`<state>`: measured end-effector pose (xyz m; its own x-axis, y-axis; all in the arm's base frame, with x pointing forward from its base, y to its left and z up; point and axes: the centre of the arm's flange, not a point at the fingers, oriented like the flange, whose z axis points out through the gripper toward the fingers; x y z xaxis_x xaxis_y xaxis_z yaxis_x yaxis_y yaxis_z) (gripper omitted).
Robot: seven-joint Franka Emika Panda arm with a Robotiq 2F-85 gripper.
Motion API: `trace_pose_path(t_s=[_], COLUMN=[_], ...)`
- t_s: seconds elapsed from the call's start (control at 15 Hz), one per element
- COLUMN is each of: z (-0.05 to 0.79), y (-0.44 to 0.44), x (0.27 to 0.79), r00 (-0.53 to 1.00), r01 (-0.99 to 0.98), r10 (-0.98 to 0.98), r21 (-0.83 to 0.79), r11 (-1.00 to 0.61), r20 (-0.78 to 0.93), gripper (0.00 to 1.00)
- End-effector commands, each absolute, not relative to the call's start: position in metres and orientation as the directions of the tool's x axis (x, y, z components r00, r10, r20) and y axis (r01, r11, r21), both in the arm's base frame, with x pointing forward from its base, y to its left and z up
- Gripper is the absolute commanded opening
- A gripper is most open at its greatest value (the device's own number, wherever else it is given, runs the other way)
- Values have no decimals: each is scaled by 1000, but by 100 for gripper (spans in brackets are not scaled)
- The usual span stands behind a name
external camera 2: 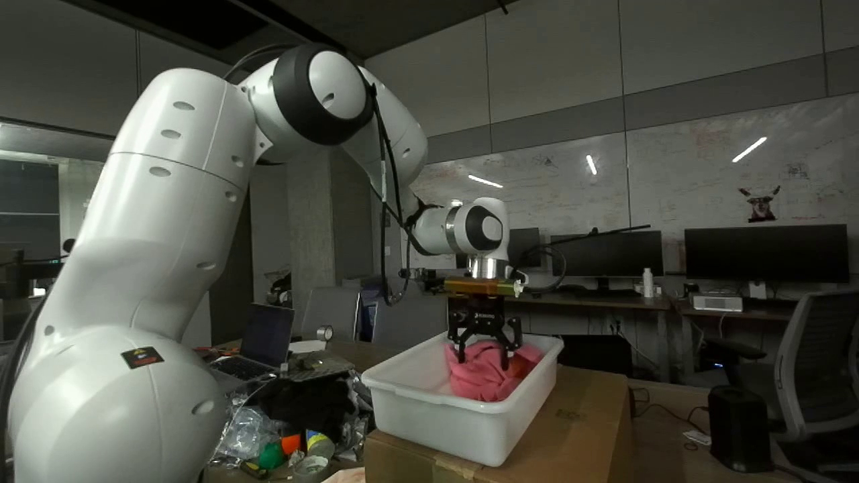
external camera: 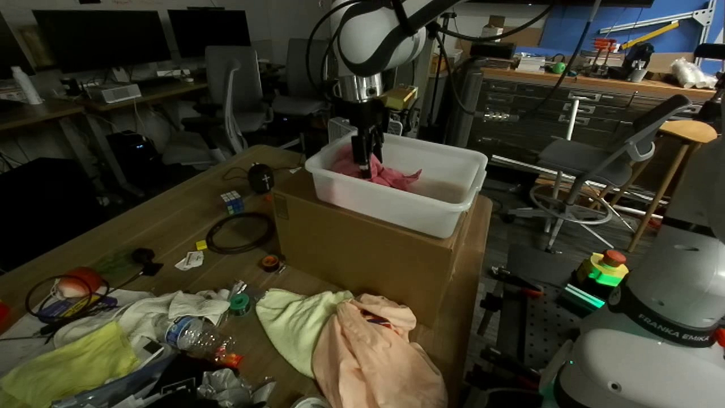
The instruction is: Remove the green towel and the peach and pink shirts from the basket respectively
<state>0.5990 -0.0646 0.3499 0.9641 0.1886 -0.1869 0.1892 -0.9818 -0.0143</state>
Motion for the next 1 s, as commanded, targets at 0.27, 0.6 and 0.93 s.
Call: trace_pose_path(t_s=[0.27, 0.6, 0.93], z=[337, 338, 342], y=[-70, -71, -72], x=[599, 599, 599], r00=[963, 965, 967], r01=[227, 232, 228], r10=[229, 233, 228], r21=[-32, -23, -14], r11=[-973, -972, -974], r20=[-142, -124, -112], gripper=[100, 51, 13])
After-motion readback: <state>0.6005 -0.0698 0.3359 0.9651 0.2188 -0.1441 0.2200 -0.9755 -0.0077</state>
